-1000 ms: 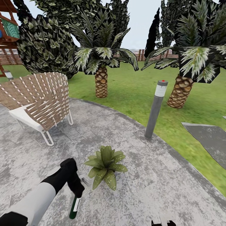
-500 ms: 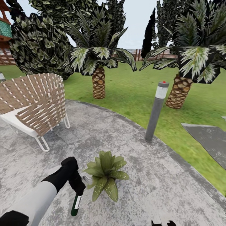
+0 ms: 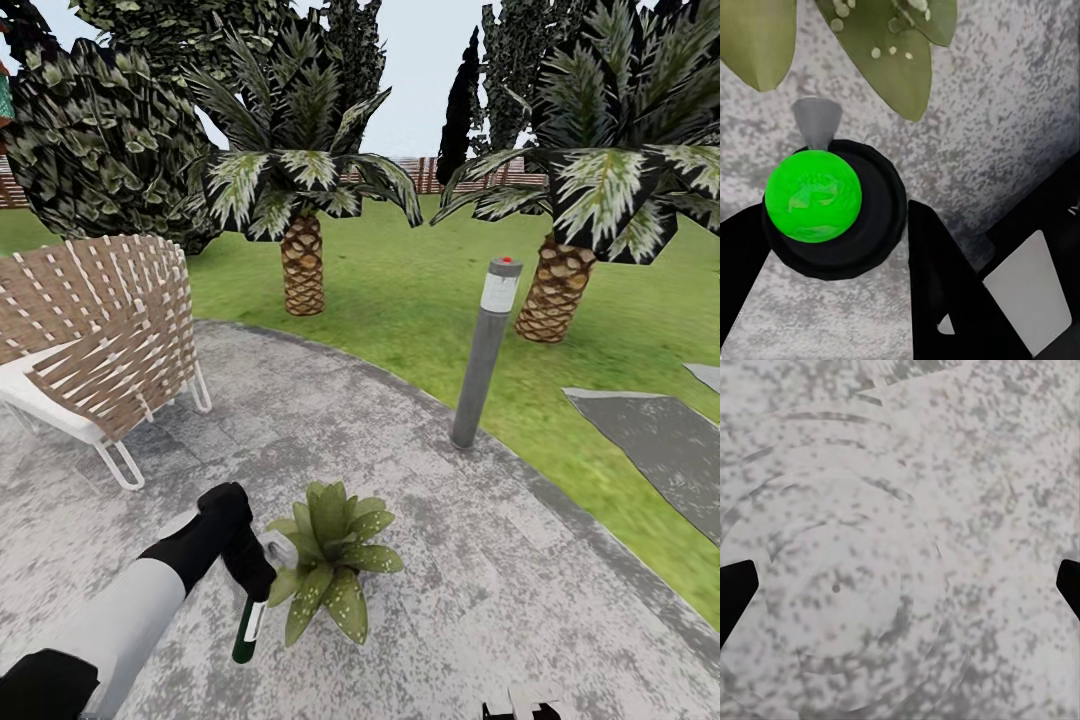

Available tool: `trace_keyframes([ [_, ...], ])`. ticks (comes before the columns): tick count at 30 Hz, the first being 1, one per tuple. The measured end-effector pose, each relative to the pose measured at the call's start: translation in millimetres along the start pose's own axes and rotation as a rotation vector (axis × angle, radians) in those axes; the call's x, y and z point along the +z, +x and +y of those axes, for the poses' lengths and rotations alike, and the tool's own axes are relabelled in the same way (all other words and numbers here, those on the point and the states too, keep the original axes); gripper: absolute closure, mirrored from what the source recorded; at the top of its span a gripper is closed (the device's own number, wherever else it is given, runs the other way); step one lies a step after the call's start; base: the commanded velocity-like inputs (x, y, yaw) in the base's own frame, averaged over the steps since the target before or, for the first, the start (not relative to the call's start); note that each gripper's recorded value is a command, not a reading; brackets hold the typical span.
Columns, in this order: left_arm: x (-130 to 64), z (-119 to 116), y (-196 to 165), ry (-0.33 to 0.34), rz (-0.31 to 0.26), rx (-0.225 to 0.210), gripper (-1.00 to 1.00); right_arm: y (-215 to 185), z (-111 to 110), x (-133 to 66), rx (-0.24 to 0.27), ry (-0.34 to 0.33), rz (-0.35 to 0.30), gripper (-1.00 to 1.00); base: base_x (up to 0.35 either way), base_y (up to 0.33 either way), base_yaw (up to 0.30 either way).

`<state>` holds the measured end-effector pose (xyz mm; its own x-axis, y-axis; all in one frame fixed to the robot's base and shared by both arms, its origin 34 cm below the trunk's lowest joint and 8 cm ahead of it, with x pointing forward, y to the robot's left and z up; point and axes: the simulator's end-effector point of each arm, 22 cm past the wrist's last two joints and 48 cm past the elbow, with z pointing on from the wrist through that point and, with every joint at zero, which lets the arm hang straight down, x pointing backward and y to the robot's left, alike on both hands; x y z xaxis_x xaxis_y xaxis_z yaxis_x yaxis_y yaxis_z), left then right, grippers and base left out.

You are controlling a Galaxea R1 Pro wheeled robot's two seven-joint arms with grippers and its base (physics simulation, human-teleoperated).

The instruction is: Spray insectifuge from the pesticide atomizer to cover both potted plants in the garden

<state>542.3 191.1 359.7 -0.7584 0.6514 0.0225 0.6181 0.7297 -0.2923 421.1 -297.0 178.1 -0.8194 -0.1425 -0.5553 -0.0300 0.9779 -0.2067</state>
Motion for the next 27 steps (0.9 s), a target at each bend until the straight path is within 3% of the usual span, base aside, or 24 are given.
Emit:
trace_keyframes([
  [8,4.6,-1,6,0.009,0.014,-0.005,1.0,0,0,-0.1,0.0,0.0,0.001,-1.0,0.1,0.048,0.0],
  [15,-3.8,-1,4,0.033,0.006,-0.006,1.0,0,0,0.0,-0.001,0.0,0.001,-1.0,0.014,0.008,0.0],
  [17,-16.2,3,-8,0.006,-0.004,0.014,1.0,0,0,0.0,-0.001,0.0,0.001,-1.0,0.0,0.0,0.0],
  [19,-36.9,-8,-25,0.03,-0.002,0.047,1.0,0,0,0.0,-0.001,0.0,0.001,-1.0,0.0,0.0,0.0],
  [27,-39.5,-7,-18,0.021,0.045,0.056,1.0,-1,0,0.2,0.003,0.002,-0.001,-1.0,0.0,0.0,-0.143],
])
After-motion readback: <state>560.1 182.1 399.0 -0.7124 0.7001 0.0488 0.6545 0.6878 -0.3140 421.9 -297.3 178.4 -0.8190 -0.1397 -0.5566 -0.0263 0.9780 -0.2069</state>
